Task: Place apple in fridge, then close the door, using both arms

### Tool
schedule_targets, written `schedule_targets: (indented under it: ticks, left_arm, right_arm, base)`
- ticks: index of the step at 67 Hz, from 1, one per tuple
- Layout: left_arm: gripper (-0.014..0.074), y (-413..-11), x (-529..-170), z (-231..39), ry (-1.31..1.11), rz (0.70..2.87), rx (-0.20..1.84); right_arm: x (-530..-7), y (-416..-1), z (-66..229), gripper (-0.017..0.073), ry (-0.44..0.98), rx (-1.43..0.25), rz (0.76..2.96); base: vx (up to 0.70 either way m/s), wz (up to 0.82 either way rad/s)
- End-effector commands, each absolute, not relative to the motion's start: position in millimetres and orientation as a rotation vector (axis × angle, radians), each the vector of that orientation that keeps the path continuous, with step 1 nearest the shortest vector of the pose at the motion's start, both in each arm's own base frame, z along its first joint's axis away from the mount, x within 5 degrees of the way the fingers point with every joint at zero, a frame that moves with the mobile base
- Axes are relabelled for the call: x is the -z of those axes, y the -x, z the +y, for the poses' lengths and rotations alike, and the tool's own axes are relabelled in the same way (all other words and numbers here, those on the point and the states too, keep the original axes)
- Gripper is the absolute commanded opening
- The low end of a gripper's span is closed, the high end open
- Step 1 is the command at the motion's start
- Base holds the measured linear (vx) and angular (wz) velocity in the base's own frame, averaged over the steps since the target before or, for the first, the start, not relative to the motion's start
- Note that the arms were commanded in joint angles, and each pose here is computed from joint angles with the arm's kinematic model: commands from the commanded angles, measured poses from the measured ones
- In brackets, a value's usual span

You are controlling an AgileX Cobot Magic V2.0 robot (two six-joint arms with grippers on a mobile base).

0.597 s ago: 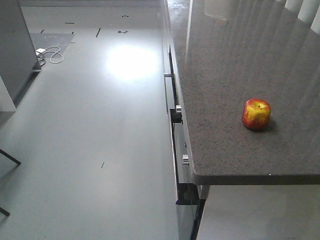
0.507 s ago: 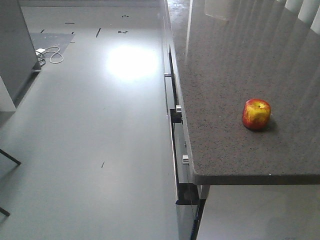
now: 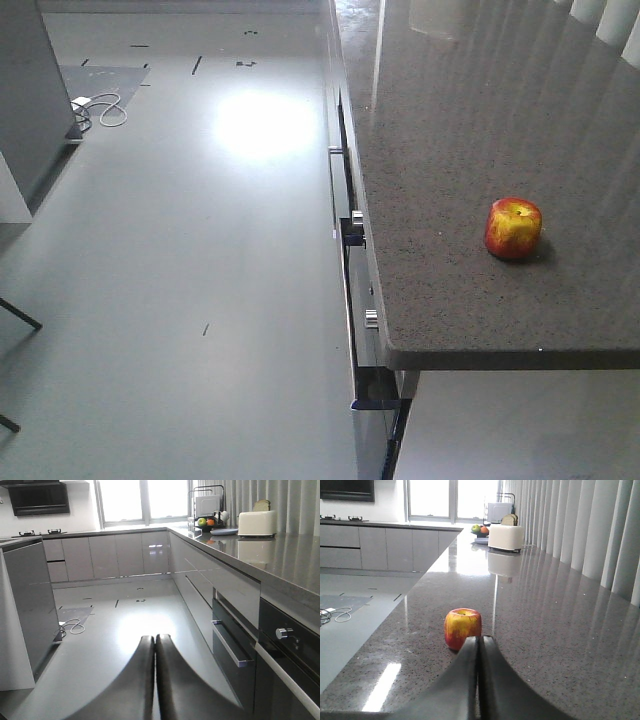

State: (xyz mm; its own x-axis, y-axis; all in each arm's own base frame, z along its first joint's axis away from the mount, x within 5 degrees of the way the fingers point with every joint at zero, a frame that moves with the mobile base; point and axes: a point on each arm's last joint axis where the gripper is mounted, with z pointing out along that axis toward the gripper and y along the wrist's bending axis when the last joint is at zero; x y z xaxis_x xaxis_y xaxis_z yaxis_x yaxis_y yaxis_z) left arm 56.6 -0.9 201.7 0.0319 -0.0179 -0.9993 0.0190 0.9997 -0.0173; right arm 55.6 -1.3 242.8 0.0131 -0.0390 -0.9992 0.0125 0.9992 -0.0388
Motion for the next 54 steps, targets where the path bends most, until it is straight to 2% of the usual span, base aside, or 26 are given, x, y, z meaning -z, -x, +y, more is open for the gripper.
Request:
schedule_targets:
  ticks: [1,21,31,39,54]
  left_arm:
    - [-0.0006,-53.9,-214.8,-1.8,-0.011,1.438,0.039]
    - [-0.0006,-53.9,-214.8,-1.8,-0.011,1.438,0.039]
    - [-0.0006,-53.9,-214.8,-1.8,-0.011,1.438,0.039]
    - [-0.0006,-53.9,-214.8,-1.8,-0.011,1.438,0.039]
    - [-0.0006,-53.9,-214.8,-1.8,-0.011,1.438,0.039]
  right_arm:
    - [-279.4,-60.1,-2.2,-0.0003,0.02,0.059,1.56]
    - [-327.5,-100.4,-4.3,0.0,0.003,0.072,1.813]
    - [-337.8,-126.4,-5.3,0.0036,-0.002,0.081,1.959]
    - [-342.7,-148.2,-4.6,0.0133,-0.004,0.068,2.059]
    - [-336.9,-191.5,1.3,0.0449,0.071,0.015,2.235]
  base:
    - [0.0,0.0]
    - [0.0,0.0]
    - [0.0,0.0]
    - [0.0,0.0]
    - [0.0,0.0]
